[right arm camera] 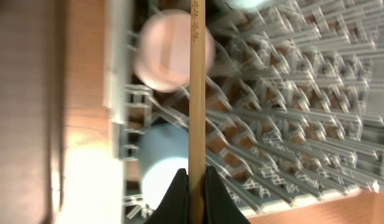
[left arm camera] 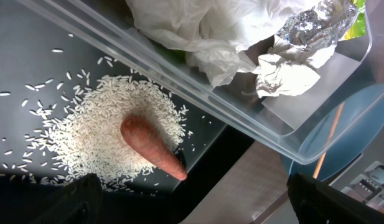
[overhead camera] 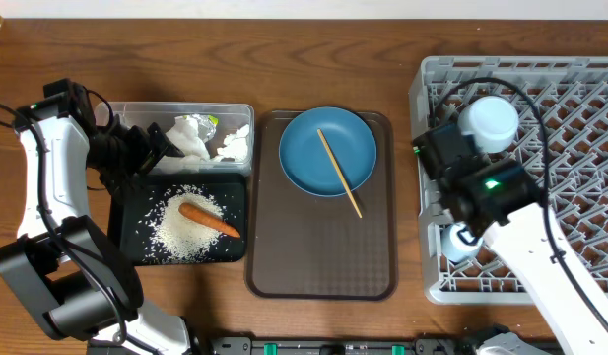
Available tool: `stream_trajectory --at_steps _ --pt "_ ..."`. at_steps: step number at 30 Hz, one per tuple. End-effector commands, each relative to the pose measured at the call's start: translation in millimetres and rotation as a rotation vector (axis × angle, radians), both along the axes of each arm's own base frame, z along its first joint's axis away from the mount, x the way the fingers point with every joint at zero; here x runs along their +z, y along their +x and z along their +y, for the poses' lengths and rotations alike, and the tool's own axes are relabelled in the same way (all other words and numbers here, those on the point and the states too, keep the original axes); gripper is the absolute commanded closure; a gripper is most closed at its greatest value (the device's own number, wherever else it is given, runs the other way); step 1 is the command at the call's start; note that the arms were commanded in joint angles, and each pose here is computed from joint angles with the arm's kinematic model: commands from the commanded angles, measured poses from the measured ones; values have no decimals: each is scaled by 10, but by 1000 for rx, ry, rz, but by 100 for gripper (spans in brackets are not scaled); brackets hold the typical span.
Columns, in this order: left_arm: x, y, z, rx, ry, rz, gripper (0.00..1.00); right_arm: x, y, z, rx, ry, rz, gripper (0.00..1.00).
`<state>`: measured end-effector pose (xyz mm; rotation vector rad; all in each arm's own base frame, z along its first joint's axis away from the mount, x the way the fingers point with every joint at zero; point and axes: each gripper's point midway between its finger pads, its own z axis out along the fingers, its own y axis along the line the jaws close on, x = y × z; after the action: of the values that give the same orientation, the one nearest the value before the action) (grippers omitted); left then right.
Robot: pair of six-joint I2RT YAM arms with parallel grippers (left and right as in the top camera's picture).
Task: Sort waste into correct bins and load items into the dishwasher rack
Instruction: 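Carry the chopstick right over the dish rack, then lower the chopstick into the rack and release it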
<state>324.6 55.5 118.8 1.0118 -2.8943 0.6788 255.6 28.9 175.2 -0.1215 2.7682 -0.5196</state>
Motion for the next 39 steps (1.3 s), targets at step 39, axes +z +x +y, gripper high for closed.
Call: stream_trajectory --at_steps 39 --pt "87 18 31 -3 20 -24 2 -228 -131 -564 -64 99 149 97"
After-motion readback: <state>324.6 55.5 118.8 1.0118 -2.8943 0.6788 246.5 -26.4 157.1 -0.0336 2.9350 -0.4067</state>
